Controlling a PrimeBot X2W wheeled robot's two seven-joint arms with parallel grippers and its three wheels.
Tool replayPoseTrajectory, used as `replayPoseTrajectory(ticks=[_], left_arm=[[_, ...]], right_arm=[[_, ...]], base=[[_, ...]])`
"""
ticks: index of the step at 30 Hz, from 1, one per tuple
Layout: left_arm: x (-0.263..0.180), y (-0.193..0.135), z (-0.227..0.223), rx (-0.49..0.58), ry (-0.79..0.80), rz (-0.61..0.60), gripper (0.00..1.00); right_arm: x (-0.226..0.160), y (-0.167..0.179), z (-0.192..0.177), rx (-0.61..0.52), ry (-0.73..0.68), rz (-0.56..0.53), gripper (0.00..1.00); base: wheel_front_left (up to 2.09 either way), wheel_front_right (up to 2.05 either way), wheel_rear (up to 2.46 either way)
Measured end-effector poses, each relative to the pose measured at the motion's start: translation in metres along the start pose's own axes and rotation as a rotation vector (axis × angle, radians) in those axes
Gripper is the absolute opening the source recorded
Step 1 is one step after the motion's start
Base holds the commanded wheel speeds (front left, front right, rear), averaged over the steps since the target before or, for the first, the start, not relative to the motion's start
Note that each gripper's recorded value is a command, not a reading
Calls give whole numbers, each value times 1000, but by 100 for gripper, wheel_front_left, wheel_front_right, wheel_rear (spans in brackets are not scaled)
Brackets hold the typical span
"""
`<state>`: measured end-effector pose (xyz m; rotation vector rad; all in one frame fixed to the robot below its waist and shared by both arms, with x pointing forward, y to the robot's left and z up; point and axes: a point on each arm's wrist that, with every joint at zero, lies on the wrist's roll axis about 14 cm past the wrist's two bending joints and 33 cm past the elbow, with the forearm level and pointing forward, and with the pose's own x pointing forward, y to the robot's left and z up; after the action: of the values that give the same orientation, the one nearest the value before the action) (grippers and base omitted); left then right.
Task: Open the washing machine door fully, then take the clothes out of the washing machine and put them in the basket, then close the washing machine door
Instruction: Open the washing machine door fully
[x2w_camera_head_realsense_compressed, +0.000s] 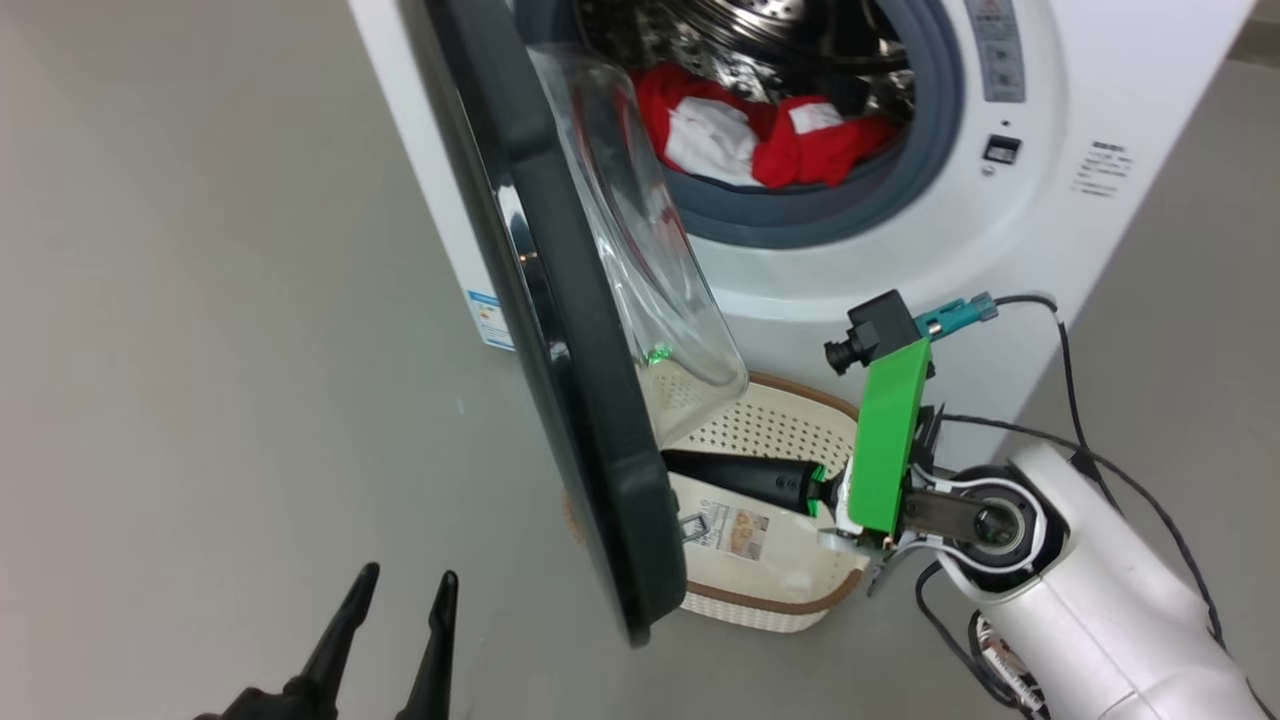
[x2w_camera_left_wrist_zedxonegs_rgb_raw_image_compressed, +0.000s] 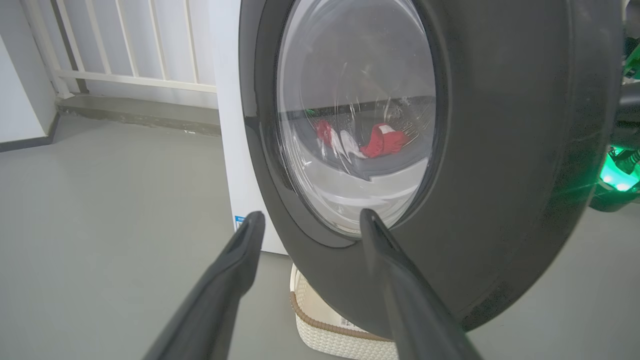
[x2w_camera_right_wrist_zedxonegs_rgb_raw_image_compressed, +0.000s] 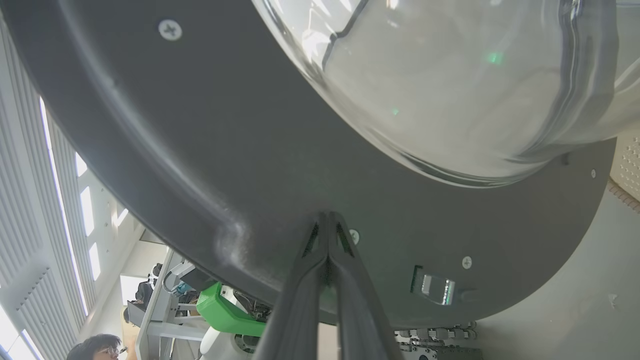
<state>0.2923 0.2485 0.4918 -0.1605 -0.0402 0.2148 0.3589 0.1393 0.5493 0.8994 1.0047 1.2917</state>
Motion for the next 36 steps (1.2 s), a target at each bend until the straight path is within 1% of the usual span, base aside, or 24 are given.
replayPoseTrajectory(ticks=[12,19,36], left_arm=[[-30,35,9,2,-30,121,100],[-40,50,13,6,-45,173,100],[-40,56,11,14,-29,198,100]], right_arm=[[35,26,-29,-19,78,66,0],[50,32,-39,-34,106,79,0],[65,30,-49,-46,118,82,0]], base=[[0,0,0],[0,0,0],[0,0,0]])
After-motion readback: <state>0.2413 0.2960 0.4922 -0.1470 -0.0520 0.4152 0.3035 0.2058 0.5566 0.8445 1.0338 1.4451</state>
